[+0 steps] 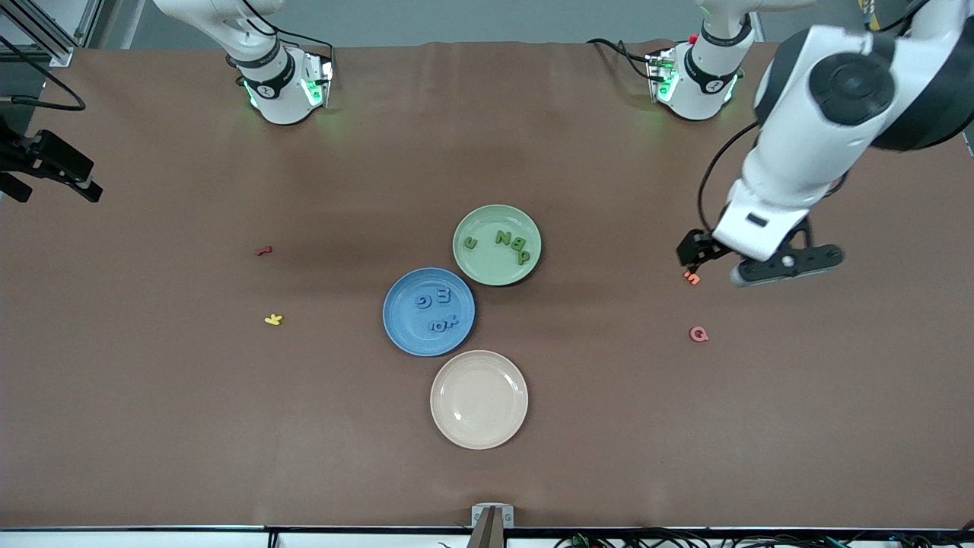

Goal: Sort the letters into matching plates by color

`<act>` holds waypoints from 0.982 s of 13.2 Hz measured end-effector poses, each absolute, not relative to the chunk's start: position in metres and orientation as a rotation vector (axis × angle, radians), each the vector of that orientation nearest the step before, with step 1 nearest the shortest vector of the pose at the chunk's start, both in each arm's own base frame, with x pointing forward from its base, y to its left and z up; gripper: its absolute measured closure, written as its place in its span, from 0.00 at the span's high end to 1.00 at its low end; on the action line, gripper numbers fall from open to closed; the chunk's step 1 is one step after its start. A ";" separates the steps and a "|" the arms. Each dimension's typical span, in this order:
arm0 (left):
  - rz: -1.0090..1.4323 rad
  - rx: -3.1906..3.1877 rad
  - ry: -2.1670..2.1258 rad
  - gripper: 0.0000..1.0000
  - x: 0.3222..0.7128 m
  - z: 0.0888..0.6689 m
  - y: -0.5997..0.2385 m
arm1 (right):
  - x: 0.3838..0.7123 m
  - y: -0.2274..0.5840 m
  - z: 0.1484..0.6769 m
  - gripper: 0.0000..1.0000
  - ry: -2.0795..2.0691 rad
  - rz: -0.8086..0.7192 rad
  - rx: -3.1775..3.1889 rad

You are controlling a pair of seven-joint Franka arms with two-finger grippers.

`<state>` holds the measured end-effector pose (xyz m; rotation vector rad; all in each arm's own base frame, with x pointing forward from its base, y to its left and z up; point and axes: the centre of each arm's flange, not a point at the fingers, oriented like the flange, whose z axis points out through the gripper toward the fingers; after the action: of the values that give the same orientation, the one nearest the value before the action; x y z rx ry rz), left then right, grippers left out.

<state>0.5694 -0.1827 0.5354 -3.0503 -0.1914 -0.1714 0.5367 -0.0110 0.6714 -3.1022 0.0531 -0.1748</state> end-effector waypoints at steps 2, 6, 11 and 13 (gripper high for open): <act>-0.175 -3.039 -0.118 1.00 0.564 0.559 -0.152 | 0.537 -0.011 0.671 1.00 0.053 -0.175 -3.102; -0.126 -3.090 -0.024 1.00 0.547 0.600 -0.084 | 0.537 -0.011 0.671 1.00 0.053 -0.175 -3.102; -0.043 -3.098 -0.005 1.00 0.522 0.627 -0.038 | 0.537 -0.011 0.671 1.00 0.053 -0.175 -3.102; -0.002 -3.103 0.006 1.00 0.517 0.634 -0.035 | 0.537 -0.011 0.671 1.00 0.053 -0.175 -3.102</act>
<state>0.5168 -0.0352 0.6337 -3.1035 0.0064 -0.0017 0.5367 -0.0109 0.6715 -3.1023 0.0528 -0.1750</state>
